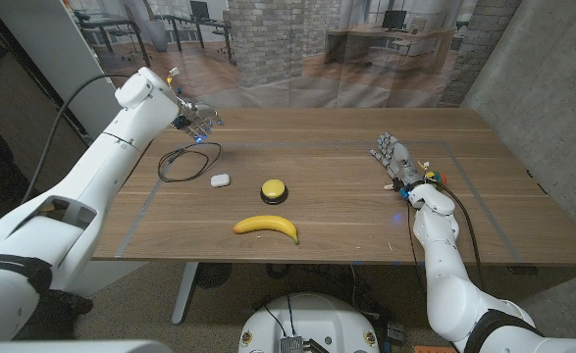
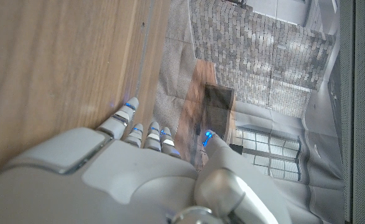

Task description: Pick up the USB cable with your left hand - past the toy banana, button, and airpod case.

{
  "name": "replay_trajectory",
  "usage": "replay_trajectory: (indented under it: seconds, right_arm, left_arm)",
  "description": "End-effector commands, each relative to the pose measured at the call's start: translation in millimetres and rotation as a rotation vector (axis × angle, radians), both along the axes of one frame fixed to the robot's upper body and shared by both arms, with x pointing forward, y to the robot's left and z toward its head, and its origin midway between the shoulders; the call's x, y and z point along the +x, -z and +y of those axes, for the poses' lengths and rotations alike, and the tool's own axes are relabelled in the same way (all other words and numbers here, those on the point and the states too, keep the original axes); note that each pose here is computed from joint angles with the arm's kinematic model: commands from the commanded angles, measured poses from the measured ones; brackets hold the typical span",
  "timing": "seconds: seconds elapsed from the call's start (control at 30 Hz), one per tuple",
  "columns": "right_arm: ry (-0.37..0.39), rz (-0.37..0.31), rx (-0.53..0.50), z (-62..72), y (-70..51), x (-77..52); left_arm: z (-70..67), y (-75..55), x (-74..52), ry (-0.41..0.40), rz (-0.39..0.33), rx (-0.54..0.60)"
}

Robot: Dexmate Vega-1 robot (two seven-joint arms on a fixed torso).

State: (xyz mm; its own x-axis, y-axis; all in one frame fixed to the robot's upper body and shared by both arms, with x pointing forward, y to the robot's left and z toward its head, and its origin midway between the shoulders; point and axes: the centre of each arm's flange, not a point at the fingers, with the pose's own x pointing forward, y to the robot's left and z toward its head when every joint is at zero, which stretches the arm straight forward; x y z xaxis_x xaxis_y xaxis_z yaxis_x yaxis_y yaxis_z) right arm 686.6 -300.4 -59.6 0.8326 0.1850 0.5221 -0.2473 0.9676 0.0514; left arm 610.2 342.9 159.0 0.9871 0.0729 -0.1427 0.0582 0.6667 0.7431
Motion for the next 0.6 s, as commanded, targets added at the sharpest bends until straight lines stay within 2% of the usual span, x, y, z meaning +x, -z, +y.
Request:
replay_trajectory:
  seconds: [0.03,0.23,0.6]
  right_arm:
    - [0.000,0.001,0.003,-3.3,0.3,2.0]
    - [0.003,0.003,0.006,-4.3,1.1,3.7]
    - [0.003,0.014,0.000,-5.2,2.7,7.0]
  left_arm:
    - [0.0,-11.4,9.6,-0.026,0.067,0.082]
    - [-1.7,-16.1,14.5,-0.037,0.099,0.130]
    - [-10.3,-19.9,23.3,-0.066,0.101,0.203]
